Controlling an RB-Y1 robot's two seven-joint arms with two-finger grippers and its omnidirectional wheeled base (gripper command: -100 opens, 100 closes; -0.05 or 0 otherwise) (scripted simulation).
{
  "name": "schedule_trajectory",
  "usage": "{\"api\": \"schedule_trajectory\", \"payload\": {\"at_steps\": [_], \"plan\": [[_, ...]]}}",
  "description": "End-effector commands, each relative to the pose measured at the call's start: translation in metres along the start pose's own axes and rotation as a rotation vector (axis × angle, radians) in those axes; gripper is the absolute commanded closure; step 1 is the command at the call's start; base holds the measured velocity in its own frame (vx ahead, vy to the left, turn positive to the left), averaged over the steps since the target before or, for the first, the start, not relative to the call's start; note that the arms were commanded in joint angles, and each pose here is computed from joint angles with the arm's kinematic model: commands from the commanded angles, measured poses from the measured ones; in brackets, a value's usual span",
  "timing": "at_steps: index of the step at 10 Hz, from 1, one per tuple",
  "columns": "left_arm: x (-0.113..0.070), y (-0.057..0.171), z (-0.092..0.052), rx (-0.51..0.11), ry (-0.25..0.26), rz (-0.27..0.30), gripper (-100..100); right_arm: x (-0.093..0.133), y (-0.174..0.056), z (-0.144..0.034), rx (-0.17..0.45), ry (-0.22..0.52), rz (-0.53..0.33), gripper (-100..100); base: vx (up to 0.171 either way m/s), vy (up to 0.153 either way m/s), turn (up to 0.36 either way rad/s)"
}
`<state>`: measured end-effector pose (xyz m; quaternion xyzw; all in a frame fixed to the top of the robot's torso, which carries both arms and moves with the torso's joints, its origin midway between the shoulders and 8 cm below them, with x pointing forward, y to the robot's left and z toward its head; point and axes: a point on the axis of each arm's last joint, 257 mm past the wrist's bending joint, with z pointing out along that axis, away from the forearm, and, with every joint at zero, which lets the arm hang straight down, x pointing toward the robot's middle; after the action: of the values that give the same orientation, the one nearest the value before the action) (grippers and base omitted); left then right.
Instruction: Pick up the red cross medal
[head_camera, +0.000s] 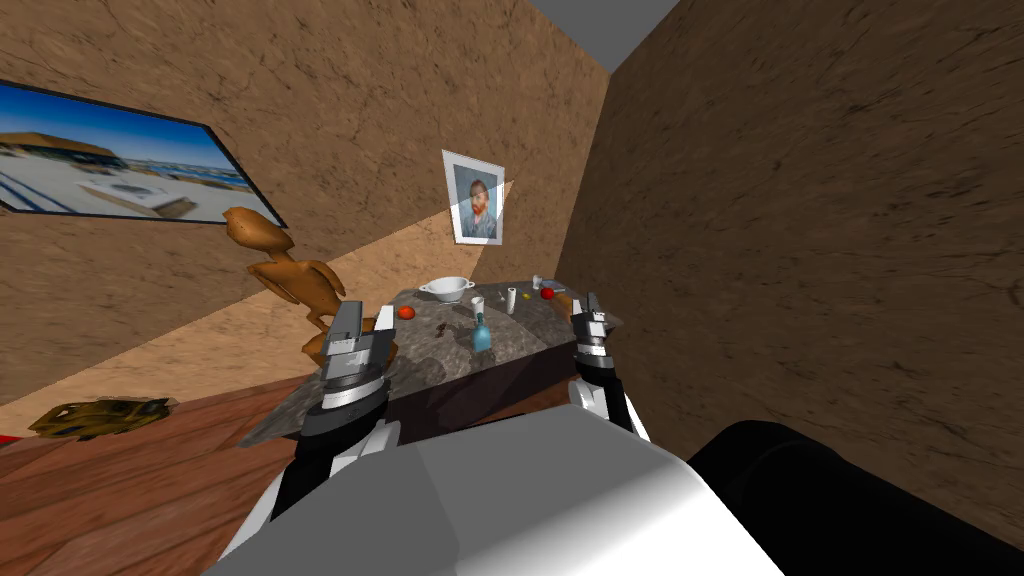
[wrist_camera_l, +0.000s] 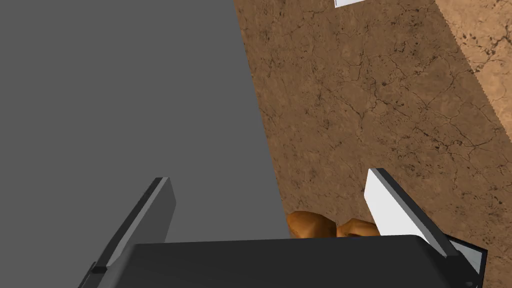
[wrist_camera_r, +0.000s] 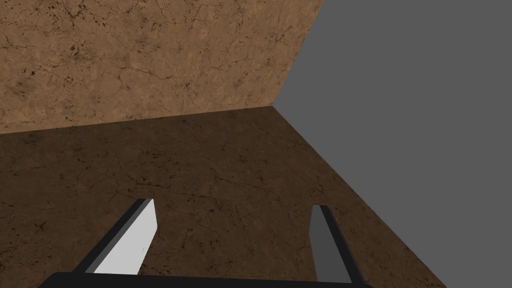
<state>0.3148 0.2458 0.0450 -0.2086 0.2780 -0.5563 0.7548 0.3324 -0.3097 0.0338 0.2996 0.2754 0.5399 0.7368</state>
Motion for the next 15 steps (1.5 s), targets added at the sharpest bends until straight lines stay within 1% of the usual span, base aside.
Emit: {"api": "schedule_trajectory", "payload": {"at_steps": [1, 4, 7, 10, 11, 12, 13, 14, 15], "plan": [[0.002, 0.001, 0.0, 0.0, 0.024, -0.006, -100, 0.0, 0.0, 0.0, 0.0, 0.0, 0.0, 0, -0.018, -0.009, -0.026], [0.005, 0.007, -0.001, -0.009, 0.082, -0.032, -100, 0.0, 0.0, 0.0, 0.0, 0.0, 0.0, 0, -0.053, -0.011, -0.049], [0.005, 0.02, -0.002, -0.041, 0.144, -0.07, -100, 0.0, 0.0, 0.0, 0.0, 0.0, 0.0, 0, -0.082, -0.013, -0.08], [0.003, 0.042, -0.005, -0.107, 0.2, -0.117, -100, 0.0, 0.0, 0.0, 0.0, 0.0, 0.0, 0, -0.091, -0.003, -0.112], [0.004, 0.042, -0.005, -0.106, 0.212, -0.113, -100, 0.0, 0.0, 0.0, 0.0, 0.0, 0.0, 0, -0.052, -0.002, -0.05], [0.003, 0.052, -0.006, -0.136, 0.234, -0.127, -100, 0.0, 0.0, 0.0, 0.0, 0.0, 0.0, 0, -0.045, -0.012, -0.109], [0.001, 0.063, -0.008, -0.171, 0.244, -0.145, -100, 0.0, 0.0, 0.0, 0.0, 0.0, 0.0, 0, -0.071, -0.009, -0.175], [0.003, 0.063, -0.008, -0.171, 0.258, -0.14, -100, 0.0, 0.0, 0.0, 0.0, 0.0, 0.0, 0, -0.062, -0.005, -0.043], [0.001, 0.075, -0.011, -0.21, 0.275, -0.153, -100, 0.0, 0.0, 0.0, 0.0, 0.0, 0.0, 0, -0.051, -0.009, -0.1]]}}
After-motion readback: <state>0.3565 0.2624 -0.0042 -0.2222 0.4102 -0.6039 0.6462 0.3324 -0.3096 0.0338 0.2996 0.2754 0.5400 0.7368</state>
